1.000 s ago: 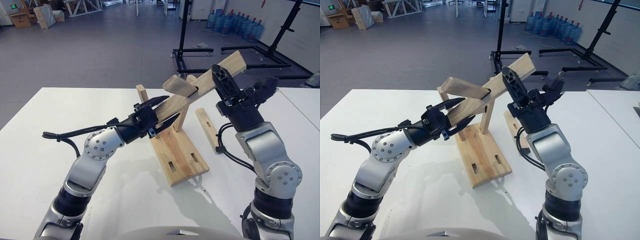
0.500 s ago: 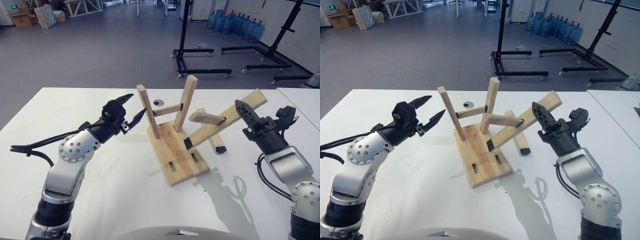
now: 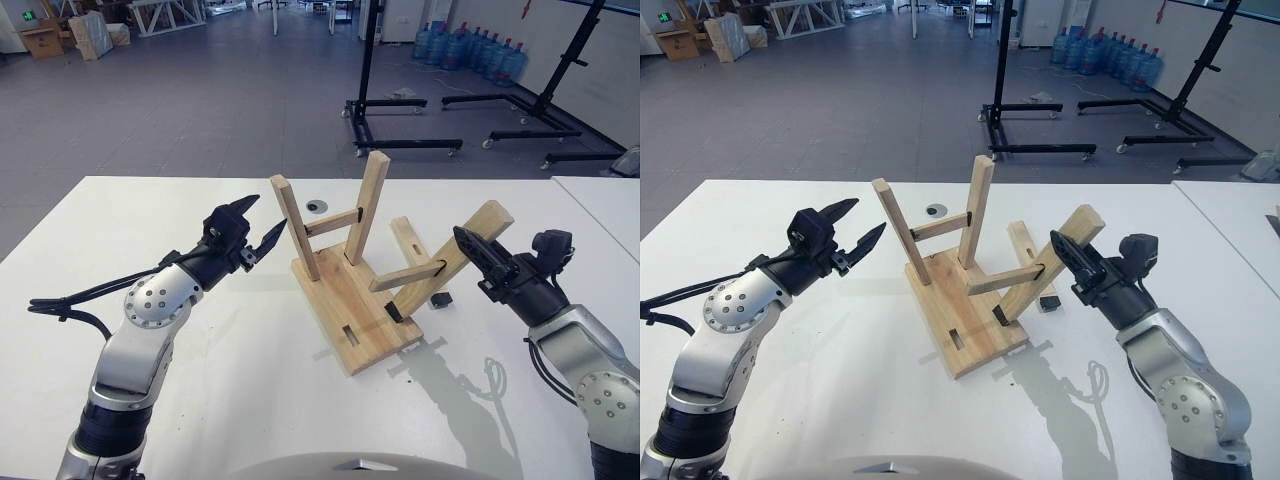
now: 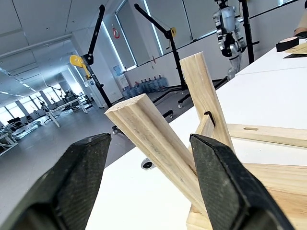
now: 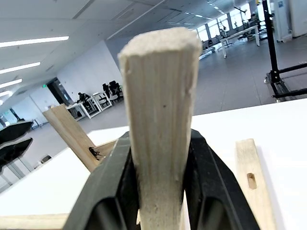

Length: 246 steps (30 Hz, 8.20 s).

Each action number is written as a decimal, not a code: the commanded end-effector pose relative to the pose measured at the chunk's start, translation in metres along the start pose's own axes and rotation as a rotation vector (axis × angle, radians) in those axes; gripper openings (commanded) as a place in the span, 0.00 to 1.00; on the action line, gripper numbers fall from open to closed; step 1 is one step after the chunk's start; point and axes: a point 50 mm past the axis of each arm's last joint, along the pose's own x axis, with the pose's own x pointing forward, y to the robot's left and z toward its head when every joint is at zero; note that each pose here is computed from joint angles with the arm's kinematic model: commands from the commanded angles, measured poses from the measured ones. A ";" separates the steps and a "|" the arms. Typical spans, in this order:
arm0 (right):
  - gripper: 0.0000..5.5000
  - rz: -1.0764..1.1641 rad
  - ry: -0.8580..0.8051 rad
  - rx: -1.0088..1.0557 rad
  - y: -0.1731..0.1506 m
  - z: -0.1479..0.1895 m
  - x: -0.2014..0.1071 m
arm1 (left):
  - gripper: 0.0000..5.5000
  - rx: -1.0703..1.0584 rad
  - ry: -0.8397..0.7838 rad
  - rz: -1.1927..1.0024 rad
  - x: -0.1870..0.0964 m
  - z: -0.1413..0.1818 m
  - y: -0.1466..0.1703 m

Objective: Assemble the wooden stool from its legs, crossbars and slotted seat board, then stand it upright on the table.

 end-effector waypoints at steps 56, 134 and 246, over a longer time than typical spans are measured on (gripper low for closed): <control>0.42 -0.060 0.256 -0.118 0.039 -0.018 0.097 | 0.55 -0.038 -0.005 0.118 0.037 0.001 -0.019; 0.37 0.180 -0.387 -0.771 0.058 0.073 0.072 | 0.55 -0.991 -0.381 -0.083 0.043 0.088 0.055; 0.39 0.625 0.267 -0.135 0.044 0.002 0.043 | 0.18 -0.912 0.070 0.281 0.027 -0.016 0.042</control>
